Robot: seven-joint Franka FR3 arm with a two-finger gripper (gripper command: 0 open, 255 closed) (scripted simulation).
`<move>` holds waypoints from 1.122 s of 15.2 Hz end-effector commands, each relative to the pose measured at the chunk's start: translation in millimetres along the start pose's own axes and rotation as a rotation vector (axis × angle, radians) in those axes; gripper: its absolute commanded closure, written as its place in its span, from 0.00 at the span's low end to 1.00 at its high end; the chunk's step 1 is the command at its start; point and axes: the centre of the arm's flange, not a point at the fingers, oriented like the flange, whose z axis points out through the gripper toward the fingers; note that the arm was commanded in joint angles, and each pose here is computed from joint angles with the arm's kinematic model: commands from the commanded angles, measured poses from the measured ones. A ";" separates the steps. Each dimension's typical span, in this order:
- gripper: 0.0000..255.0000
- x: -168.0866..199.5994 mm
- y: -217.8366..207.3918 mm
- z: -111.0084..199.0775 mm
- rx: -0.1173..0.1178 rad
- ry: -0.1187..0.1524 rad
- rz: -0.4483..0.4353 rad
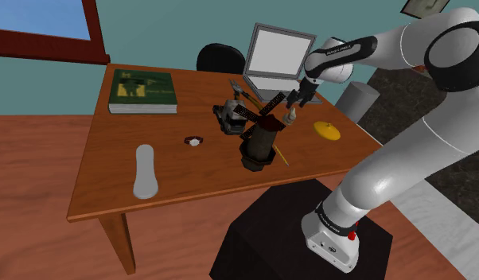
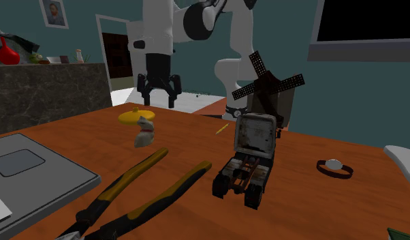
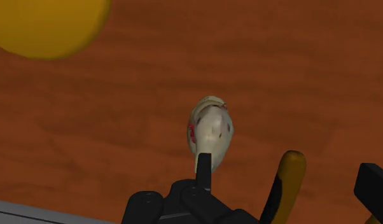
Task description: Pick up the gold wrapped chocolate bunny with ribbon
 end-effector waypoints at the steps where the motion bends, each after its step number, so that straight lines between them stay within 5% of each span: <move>1: 0.00 12.2 23.3 11.2 -0.005 0.019 0.010; 12: 0.00 15.0 40.9 59.6 -0.007 0.034 0.018; 13: 1.00 15.2 40.9 59.9 -0.007 0.034 0.019; 17: 1.00 15.4 41.1 60.0 -0.007 0.034 0.018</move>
